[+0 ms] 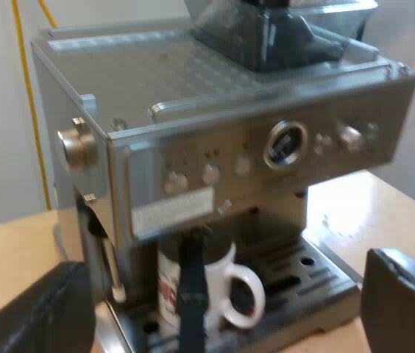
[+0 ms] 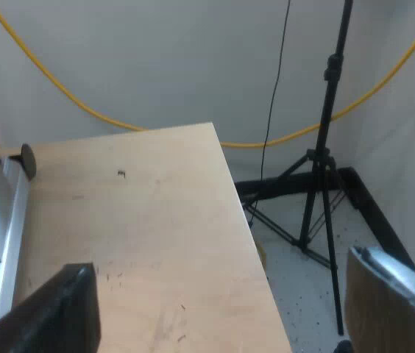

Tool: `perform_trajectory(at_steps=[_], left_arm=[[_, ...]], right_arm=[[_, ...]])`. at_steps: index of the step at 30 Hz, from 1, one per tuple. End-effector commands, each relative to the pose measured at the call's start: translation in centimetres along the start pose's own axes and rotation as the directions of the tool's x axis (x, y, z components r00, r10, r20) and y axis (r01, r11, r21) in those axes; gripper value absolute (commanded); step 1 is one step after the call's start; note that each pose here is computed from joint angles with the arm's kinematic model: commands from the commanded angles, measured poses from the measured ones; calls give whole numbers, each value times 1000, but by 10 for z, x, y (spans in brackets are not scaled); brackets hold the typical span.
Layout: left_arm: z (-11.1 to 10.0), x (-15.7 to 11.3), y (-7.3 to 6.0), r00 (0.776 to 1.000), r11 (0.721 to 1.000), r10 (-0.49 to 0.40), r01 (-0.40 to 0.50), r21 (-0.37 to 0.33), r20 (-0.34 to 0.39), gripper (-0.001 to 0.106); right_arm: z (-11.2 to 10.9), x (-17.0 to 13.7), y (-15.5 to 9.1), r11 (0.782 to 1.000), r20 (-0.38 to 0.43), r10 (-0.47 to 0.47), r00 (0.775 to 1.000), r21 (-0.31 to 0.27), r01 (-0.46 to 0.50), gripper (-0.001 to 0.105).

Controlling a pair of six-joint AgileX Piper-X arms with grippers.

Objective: Place mug into machine

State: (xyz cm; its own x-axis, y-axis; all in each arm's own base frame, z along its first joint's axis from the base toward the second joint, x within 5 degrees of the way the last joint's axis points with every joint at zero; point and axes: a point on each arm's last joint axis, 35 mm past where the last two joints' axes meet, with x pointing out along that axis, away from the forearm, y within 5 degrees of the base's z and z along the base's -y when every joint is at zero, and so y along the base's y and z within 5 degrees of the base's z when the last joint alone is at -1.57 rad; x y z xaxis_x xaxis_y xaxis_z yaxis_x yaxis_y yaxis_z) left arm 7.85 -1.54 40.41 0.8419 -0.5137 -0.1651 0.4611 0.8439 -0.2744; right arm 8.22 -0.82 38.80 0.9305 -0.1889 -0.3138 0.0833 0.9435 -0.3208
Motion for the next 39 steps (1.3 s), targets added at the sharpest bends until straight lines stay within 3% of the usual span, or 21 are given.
perform_trajectory(at_steps=[1,8,15,21,26,33,39], left_arm=[[-13,-9,-5,1000,1000,-4,4,-8,-18,81],[-43,-35,-17,999,1000,-2,1,-19,-34,81],[-68,-68,-36,1000,1000,-7,7,5,1,81],[-84,-70,-34,993,998,8,-15,-60,-118,81],[-95,-74,-35,976,995,17,-37,-89,-216,81],[-95,-74,-35,976,997,25,-39,-62,-215,81],[-87,-71,-28,974,984,178,-177,21,-137,81]], right_arm=[[-11,-16,1,1000,15,0,1000,4,0,70],[-32,-47,2,1000,25,0,1000,8,0,70],[-46,-71,6,997,83,81,993,7,-82,70],[-61,-88,7,997,89,79,993,7,-80,70],[-67,-91,9,994,29,107,994,2,-107,70],[-68,-89,11,987,34,159,987,-1,-159,70],[-63,-82,12,984,110,179,978,-4,-179,70]])
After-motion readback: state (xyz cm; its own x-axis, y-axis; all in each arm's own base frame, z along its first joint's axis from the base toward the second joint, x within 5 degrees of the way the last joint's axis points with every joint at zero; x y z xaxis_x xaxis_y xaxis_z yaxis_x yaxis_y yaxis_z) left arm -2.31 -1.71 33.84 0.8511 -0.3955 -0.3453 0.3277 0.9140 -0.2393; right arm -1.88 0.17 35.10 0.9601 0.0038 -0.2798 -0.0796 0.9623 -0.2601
